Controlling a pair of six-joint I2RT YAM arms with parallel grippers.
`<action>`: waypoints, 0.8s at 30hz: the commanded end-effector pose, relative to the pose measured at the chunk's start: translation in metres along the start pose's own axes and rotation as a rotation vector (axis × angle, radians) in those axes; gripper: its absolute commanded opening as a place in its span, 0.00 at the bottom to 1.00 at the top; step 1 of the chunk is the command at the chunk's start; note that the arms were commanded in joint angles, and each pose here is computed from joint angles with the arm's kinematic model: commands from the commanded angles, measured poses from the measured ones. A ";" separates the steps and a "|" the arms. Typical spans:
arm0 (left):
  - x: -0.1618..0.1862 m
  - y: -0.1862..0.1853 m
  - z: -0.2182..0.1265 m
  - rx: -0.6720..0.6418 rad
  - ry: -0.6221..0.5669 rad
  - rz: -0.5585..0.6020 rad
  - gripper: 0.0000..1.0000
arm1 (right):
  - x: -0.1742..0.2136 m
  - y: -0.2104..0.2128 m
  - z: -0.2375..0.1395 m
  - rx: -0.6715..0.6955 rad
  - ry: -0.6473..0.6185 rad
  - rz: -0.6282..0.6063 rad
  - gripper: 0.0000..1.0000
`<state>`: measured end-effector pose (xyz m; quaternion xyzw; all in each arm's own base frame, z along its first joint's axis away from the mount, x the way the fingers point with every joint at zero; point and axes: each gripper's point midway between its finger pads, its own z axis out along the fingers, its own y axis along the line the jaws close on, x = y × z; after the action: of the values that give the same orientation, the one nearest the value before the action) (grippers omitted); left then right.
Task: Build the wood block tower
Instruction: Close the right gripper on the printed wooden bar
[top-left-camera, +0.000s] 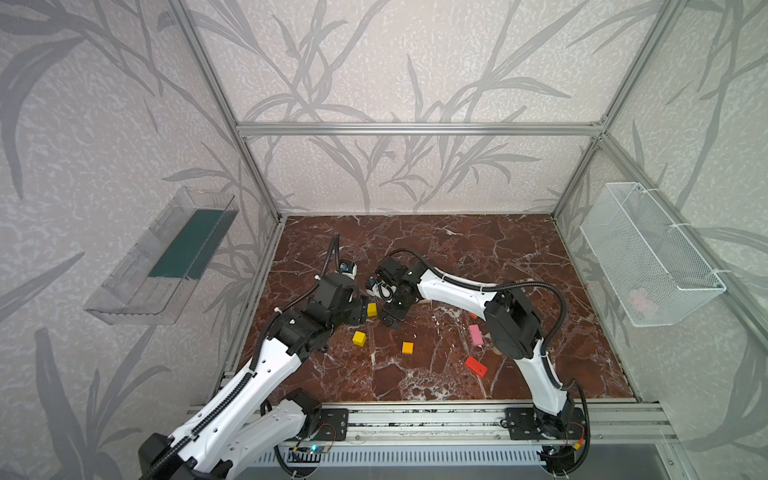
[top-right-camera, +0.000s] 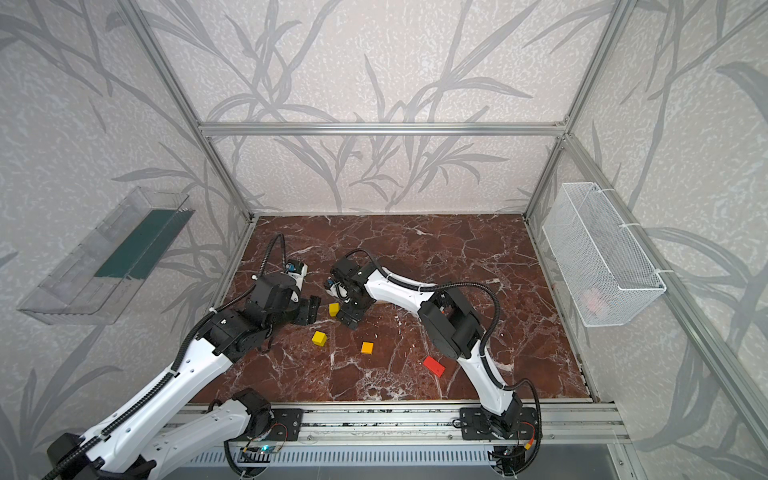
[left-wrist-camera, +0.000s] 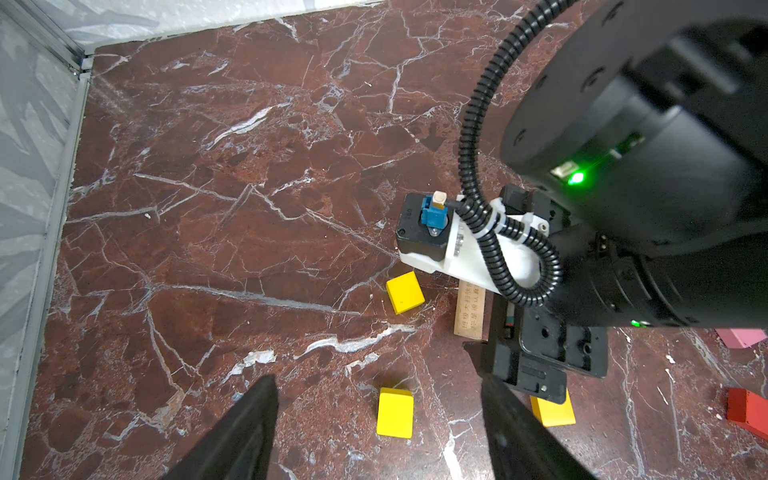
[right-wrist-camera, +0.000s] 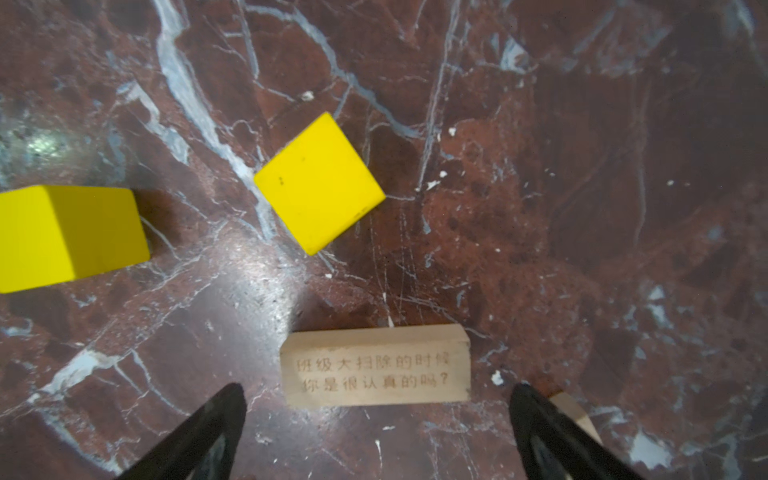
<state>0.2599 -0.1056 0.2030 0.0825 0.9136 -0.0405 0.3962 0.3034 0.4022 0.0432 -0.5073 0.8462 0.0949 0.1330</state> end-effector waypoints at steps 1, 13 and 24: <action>0.005 0.005 0.001 -0.022 0.007 0.011 0.75 | -0.003 -0.005 0.006 0.029 0.006 -0.011 0.99; 0.005 0.005 0.002 -0.022 0.011 0.012 0.75 | 0.000 -0.002 0.013 0.028 0.020 -0.011 0.94; 0.007 0.005 0.002 -0.020 0.017 0.014 0.75 | 0.002 -0.001 0.016 0.058 0.037 -0.008 0.75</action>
<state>0.2600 -0.1056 0.2030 0.0825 0.9136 -0.0405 0.3962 0.3044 0.4022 0.0281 -0.5090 0.8479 0.0697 0.1312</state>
